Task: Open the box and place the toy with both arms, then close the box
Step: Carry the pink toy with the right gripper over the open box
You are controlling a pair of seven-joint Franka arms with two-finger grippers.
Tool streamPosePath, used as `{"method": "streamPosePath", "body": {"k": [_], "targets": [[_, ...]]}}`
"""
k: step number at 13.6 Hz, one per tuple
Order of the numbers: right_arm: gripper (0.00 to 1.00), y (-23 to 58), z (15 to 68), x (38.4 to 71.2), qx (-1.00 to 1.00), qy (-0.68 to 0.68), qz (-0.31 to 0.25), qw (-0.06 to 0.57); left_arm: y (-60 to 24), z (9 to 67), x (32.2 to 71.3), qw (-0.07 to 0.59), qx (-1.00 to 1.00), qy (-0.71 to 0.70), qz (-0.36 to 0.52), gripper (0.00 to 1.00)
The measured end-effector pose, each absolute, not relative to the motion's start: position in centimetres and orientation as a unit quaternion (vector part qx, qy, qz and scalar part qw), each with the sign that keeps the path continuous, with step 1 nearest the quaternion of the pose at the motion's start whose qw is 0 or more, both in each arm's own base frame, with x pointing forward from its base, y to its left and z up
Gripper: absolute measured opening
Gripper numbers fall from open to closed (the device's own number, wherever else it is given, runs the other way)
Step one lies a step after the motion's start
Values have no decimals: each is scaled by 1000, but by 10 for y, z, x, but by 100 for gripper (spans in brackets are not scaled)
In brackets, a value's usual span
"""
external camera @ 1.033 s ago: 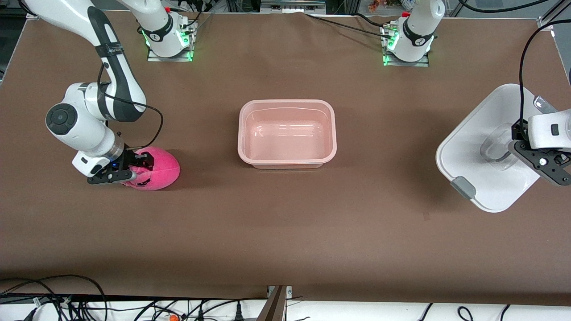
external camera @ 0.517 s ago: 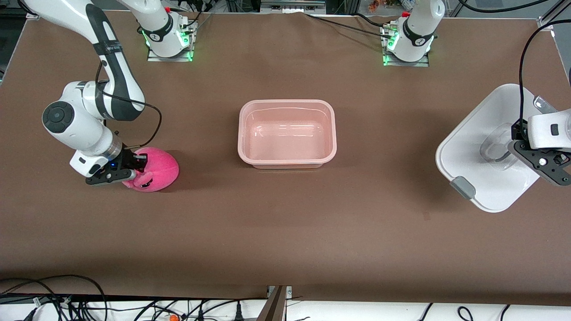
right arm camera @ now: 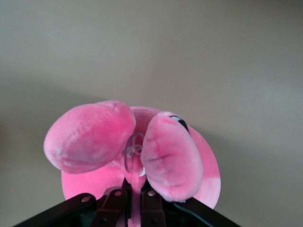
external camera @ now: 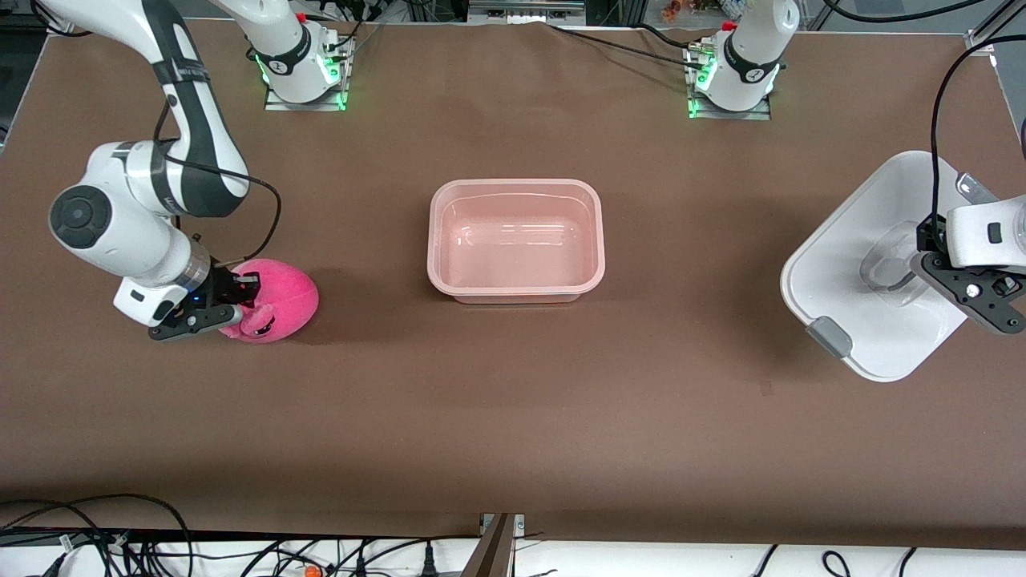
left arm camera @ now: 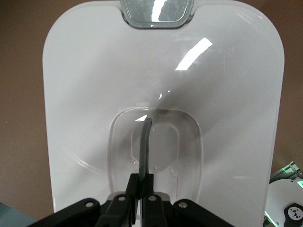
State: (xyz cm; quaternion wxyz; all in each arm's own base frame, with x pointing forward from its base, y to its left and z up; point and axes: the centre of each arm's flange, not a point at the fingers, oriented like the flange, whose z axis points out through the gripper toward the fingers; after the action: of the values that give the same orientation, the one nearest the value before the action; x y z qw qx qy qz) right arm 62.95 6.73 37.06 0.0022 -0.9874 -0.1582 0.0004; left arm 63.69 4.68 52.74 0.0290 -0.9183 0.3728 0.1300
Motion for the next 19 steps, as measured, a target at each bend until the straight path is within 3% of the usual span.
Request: {"method": "streamPosePath", "body": {"k": [3,7,13,19], "targets": [[9,125,425,635,-979,-202,9,5,46,527,637,29,-918,373,130,7],[9,215,451,620,-965,-262,27,5,47,527,637,29,-918,373,130,7],[9,362,489,550,-947,-317,50,-5,46,527,637,29,-918,373,130,7],[9,470,474,498,-916,-396,57,-19,45,527,637,28,-918,374,130,7]]}}
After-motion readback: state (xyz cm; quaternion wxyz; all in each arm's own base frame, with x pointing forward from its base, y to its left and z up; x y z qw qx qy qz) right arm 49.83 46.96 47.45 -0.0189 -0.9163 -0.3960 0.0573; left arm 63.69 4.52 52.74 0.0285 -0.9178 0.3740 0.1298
